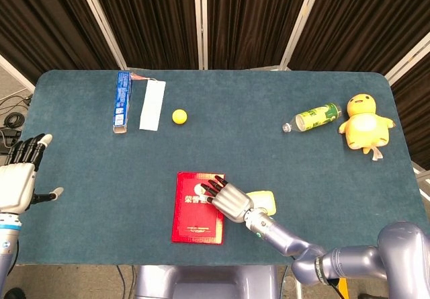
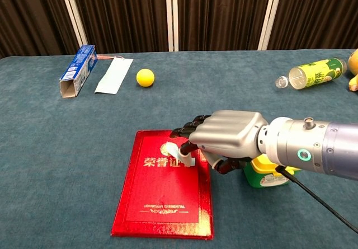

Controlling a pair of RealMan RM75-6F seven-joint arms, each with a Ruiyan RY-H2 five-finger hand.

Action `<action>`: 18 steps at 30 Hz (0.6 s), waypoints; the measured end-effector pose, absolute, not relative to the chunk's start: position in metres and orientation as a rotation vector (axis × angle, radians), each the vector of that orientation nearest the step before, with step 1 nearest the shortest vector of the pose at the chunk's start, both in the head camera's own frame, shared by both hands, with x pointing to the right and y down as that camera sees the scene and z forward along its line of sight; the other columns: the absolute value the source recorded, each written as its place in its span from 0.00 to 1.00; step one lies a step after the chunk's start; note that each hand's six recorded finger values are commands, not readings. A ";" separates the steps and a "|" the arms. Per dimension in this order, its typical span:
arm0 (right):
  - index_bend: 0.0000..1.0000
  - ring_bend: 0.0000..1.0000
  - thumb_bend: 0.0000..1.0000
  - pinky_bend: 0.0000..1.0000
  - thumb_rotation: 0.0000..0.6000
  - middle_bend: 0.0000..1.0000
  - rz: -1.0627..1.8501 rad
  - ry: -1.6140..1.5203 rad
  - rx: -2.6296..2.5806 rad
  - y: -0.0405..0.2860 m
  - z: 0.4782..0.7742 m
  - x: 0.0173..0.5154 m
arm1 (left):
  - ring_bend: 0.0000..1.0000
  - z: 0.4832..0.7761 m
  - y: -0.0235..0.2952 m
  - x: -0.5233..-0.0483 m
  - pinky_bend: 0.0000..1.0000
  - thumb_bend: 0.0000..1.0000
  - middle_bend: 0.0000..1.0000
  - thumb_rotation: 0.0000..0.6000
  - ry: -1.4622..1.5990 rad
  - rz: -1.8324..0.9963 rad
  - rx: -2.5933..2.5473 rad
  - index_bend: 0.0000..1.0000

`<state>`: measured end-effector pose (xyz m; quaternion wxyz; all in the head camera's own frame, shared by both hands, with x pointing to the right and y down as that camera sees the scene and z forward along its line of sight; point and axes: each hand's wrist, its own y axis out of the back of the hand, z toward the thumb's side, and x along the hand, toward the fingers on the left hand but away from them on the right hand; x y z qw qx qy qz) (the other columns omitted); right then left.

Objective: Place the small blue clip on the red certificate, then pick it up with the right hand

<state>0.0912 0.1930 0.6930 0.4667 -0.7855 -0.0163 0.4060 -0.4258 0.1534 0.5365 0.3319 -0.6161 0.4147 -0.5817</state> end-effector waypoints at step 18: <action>0.36 0.00 1.00 0.00 1.00 0.00 1.005 -0.045 -1.908 0.189 0.690 0.095 | 0.00 0.534 0.154 -0.425 0.00 0.00 0.00 1.00 1.083 -1.511 -1.620 0.00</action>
